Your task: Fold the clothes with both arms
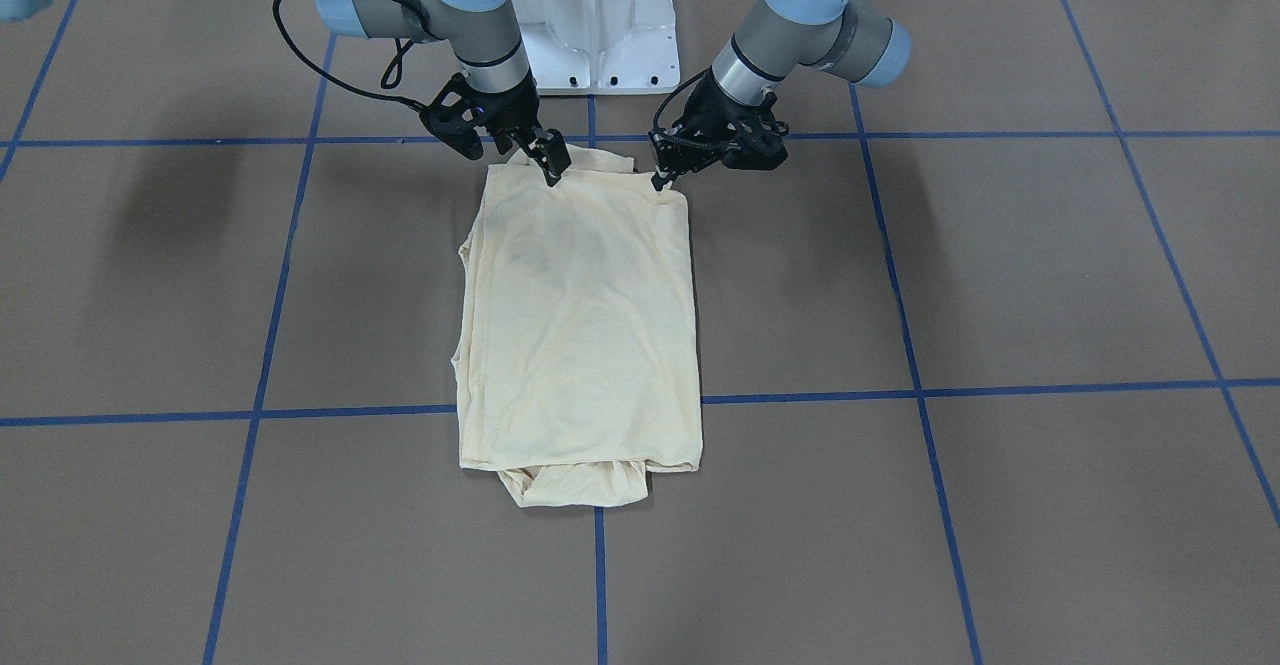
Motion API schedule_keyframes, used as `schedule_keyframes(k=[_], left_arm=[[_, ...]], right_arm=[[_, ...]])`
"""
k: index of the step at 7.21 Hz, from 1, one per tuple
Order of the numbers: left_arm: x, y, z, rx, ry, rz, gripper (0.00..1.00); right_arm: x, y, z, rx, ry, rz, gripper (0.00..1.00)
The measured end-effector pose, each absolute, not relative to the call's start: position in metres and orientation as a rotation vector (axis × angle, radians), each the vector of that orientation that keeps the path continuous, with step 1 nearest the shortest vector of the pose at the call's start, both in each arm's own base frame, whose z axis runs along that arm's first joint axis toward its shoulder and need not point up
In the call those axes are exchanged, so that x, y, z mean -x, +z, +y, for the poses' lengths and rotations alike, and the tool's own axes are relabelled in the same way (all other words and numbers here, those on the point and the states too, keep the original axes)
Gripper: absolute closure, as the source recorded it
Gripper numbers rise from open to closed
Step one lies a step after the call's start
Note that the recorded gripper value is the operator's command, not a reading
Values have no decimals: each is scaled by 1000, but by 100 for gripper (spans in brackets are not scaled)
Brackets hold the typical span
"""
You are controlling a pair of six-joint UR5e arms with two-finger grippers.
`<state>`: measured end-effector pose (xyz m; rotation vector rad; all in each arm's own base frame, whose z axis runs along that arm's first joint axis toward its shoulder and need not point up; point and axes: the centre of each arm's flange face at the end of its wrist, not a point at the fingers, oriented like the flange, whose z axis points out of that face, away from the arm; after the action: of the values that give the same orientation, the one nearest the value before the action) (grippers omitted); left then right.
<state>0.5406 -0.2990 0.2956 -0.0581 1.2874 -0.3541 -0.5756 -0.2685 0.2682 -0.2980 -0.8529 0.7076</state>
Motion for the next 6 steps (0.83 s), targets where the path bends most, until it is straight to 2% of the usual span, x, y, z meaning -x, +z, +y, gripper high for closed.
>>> schedule_keyframes(k=[3, 6], left_arm=[[-541, 295, -299, 59, -353, 1289, 100], [-541, 295, -298, 60, -352, 1288, 100]], right_arm=[[585, 272, -253, 315, 712, -817, 1], [582, 271, -262, 307, 729, -808, 2]])
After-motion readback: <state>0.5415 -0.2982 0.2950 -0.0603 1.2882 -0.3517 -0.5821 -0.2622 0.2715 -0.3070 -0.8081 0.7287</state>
